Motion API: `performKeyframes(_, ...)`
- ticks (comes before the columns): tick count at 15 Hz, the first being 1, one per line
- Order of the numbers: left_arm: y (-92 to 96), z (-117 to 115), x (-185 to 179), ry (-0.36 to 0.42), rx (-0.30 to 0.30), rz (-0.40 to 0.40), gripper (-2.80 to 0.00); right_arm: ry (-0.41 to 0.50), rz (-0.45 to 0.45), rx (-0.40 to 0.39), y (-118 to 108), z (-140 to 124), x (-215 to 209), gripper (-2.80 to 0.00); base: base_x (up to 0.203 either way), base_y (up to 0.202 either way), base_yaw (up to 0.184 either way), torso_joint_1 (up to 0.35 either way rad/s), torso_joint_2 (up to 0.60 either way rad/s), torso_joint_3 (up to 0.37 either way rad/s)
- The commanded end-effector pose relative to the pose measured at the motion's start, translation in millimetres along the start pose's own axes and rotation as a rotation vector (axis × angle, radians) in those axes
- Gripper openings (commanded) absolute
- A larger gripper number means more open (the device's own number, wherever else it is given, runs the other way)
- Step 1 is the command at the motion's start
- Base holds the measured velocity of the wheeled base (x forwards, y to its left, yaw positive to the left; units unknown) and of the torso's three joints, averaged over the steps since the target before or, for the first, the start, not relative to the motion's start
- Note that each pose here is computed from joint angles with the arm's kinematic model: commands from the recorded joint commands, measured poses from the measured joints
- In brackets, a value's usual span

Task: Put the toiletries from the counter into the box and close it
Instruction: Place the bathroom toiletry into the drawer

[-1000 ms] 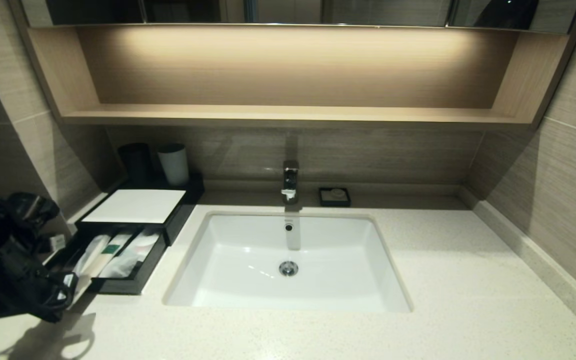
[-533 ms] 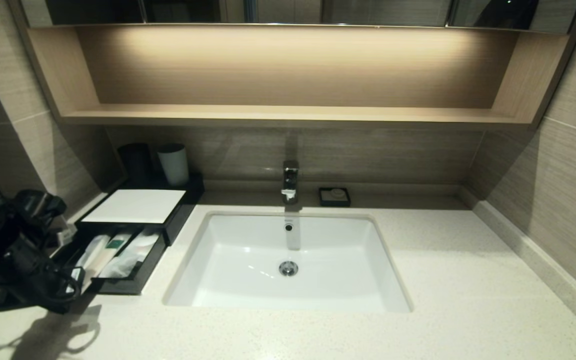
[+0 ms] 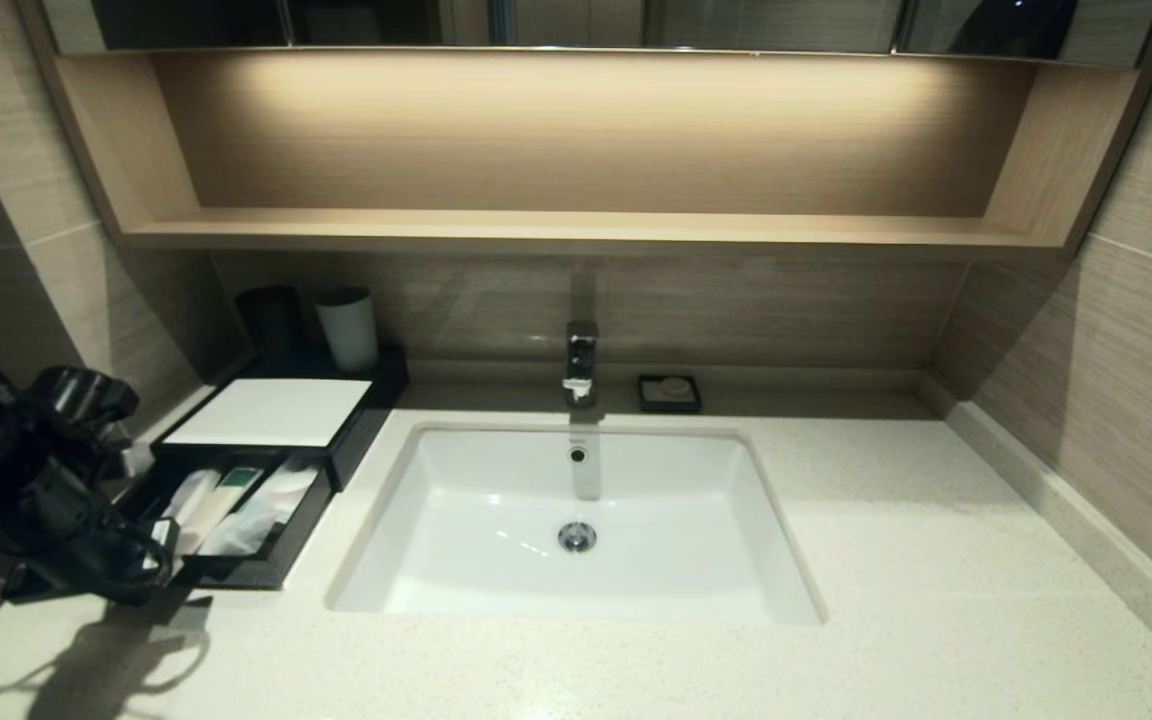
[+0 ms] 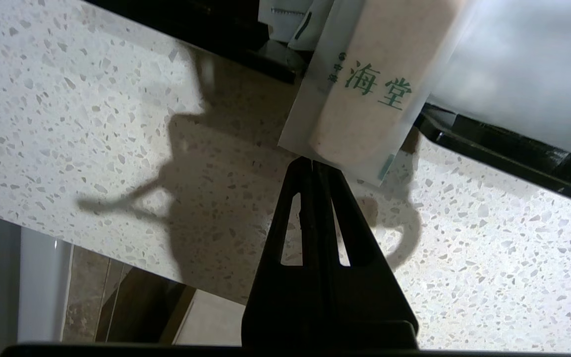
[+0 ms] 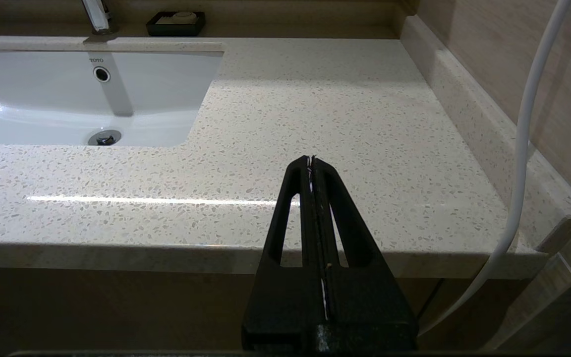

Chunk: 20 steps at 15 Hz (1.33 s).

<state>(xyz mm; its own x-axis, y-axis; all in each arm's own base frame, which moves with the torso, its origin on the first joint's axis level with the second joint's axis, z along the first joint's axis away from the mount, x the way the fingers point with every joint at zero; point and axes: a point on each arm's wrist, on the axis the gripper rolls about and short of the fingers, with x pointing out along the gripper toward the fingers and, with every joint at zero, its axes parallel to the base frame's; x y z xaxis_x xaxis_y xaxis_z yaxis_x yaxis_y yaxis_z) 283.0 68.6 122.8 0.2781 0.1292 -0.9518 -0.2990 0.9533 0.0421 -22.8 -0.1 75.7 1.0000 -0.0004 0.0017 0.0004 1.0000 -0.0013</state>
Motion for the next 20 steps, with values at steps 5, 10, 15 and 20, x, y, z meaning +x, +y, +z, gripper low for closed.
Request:
performKeyframes(5,-3.5,1.7,6.4,0.005,0.01,-0.001,-2.8,0.0,0.0,0.0,0.0,-0.5,0.0,-2.8,0.0,0.0,0.0,0.0,0.0,0.0)
performKeyframes(10,-6.8,2.8,4.7,-0.014,0.005,-0.008,-2.8,0.001,0.0,0.0,0.0,-0.3,0.1,-2.8,0.0,0.0,0.0,0.0,0.0,0.0)
performKeyframes(15,-6.8,4.7,2.9,-0.035,0.004,-0.009,-2.8,0.001,0.0,0.0,0.0,-0.4,0.1,-2.8,0.0,0.0,0.0,0.0,0.0,0.0)
performKeyframes(20,-7.0,5.7,4.7,-0.042,0.003,-0.01,-2.8,0.0,0.0,0.0,0.0,-0.4,0.0,-2.8,0.0,0.0,0.0,0.0,0.0,0.0)
